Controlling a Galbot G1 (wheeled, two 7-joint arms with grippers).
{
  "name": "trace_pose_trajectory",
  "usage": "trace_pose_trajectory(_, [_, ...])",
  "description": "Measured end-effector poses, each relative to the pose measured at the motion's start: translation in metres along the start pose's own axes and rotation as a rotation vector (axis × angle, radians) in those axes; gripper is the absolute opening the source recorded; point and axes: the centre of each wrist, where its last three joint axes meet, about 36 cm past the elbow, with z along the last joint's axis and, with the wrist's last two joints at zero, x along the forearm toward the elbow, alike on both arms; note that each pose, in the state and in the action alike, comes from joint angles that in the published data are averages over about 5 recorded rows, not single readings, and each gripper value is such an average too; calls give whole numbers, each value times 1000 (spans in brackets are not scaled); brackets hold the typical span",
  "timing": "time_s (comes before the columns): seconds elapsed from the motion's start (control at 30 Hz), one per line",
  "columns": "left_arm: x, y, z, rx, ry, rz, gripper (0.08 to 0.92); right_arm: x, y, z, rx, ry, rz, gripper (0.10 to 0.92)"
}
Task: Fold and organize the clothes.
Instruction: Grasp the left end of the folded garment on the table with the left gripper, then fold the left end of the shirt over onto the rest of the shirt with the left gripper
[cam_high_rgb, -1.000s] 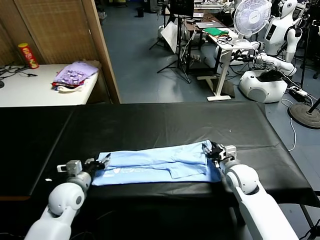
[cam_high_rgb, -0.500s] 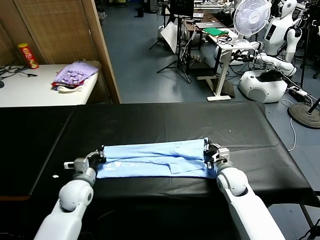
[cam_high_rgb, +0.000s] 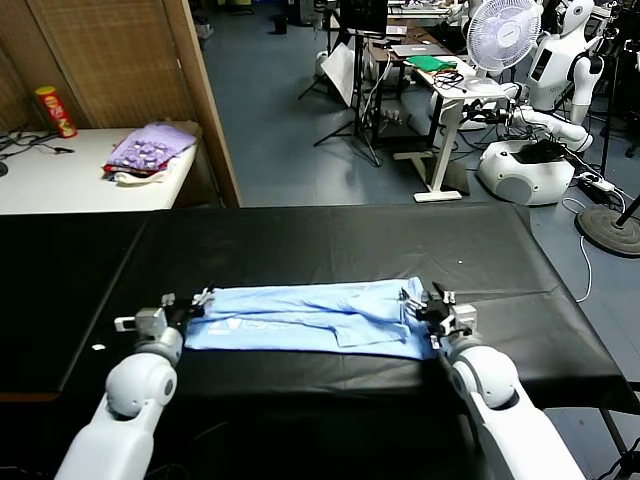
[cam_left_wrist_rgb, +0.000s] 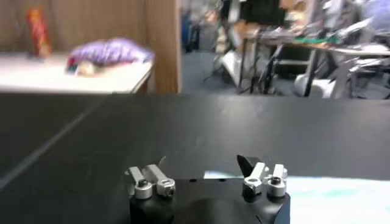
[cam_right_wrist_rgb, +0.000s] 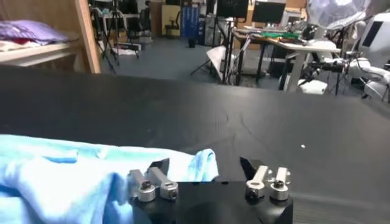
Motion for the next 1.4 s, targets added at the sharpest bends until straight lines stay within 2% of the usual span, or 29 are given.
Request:
trace_pose_trajectory(0.23, [17, -4, 19, 72, 38, -1, 798, 8, 5, -12, 0, -33, -20, 798])
trace_pose_trajectory(0.33, [20, -8, 29, 87, 51, 5, 763, 10, 4, -15, 2, -39, -21, 798])
trace_pose_trajectory(0.47, [23, -13, 38, 86, 57, 9, 585, 12, 2, -17, 6, -48, -19, 798])
trace_pose_trajectory(0.6, [21, -16, 42, 80, 61, 3, 351, 15, 1, -22, 10, -64, -19, 798])
trace_pose_trajectory(0.73, [19, -16, 42, 43, 47, -2, 170, 19, 2, -25, 6, -72, -15, 798])
trace_pose_trajectory(0.8, [18, -13, 41, 1, 30, -16, 148, 22, 3, -26, 4, -74, -12, 798])
trace_pose_trajectory(0.93, [18, 2, 38, -143, -17, -73, 160, 26, 3, -29, 3, -77, -3, 798])
trace_pose_trajectory(1.13, [20, 54, 18, -431, -62, -194, 157, 31, 6, -31, -5, -80, 1, 798])
trace_pose_trajectory(1.23, [22, 72, 1, -555, -79, -235, 157, 33, 10, -30, -6, -78, 0, 798])
trace_pose_trajectory(1.3, [24, 71, -9, -579, -82, -241, 157, 35, 11, -30, -3, -76, 1, 798])
trace_pose_trajectory(1.4, [31, 50, -20, -537, -82, -216, 157, 39, 11, -29, 5, -73, 7, 798])
